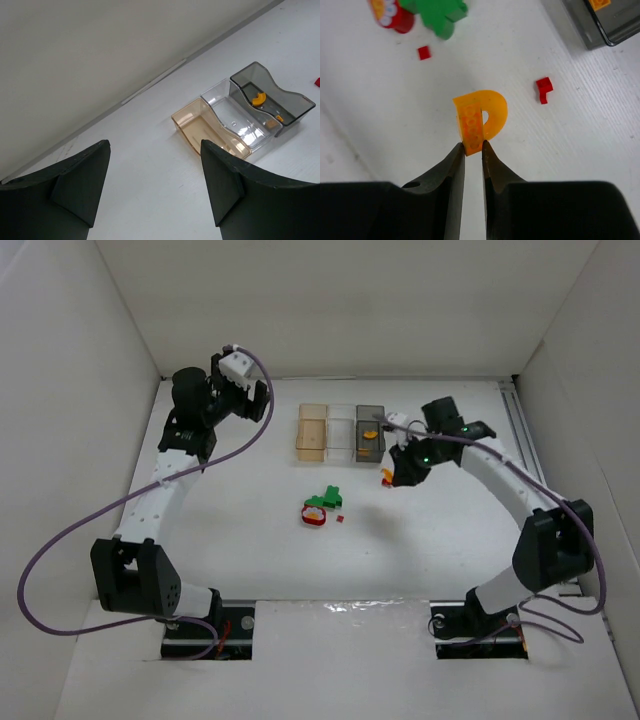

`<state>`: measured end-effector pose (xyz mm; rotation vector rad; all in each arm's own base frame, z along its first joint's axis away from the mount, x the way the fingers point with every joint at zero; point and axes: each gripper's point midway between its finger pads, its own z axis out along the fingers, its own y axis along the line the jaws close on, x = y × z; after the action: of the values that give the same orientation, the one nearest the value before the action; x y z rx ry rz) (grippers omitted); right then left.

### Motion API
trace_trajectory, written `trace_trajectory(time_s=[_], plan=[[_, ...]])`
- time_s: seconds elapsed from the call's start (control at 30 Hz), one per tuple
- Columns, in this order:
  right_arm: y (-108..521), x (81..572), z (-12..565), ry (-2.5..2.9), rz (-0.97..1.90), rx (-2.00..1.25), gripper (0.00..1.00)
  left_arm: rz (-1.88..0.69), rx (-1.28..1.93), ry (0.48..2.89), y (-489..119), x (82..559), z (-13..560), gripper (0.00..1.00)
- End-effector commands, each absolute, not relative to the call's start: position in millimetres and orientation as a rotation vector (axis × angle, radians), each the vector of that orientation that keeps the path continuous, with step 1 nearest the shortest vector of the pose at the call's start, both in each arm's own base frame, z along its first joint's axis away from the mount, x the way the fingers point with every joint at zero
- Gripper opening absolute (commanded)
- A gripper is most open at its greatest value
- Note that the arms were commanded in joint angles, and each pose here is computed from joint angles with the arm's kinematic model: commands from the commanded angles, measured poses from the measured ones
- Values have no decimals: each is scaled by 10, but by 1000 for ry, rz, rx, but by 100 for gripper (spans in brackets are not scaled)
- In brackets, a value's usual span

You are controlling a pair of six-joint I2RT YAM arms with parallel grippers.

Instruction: Sort the legos into containers by color

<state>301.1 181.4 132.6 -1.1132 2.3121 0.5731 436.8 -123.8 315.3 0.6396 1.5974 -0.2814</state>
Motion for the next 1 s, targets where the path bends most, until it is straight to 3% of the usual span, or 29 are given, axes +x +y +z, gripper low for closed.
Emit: trace_trajectory(time_s=[0.0,0.07,0.13,0.37,0.57,0.6,0.63,0.67,0.8,0.97], plan=[[1927,2643,1934,2063,1120,-1248,0,-343,634,1537,-1326,4337,3263,70],[1853,2444,1901,2004,1314,-1362,0,-350,641,1535,-1366,4326,3240,70],[1845,2600,2032,1996,1420,-1192,0,-367,641,1545,-1408,4306,3195,70],[1969,2578,2395,1771,1484,-1176,0,-479,718,1524,-1686,4060,3094,70],[1940,2557,2116,1859,1444,-1242,0,-450,705,1539,-1638,4065,3062,70],[1942,2556,2084,1874,1414,-1261,6,-439,717,1534,-1629,4045,3076,70],[1924,2590,2022,1906,1388,-1260,20,-441,717,1543,-1627,4039,3056,70],[1888,2753,1934,1908,1266,-1290,25,-435,728,1551,-1621,4034,2992,70],[1802,3305,1756,2066,870,-1045,36,-426,720,1560,-1593,3990,2953,70],[1903,3580,1670,2105,650,-906,52,-409,706,1566,-1565,4011,2950,70]])
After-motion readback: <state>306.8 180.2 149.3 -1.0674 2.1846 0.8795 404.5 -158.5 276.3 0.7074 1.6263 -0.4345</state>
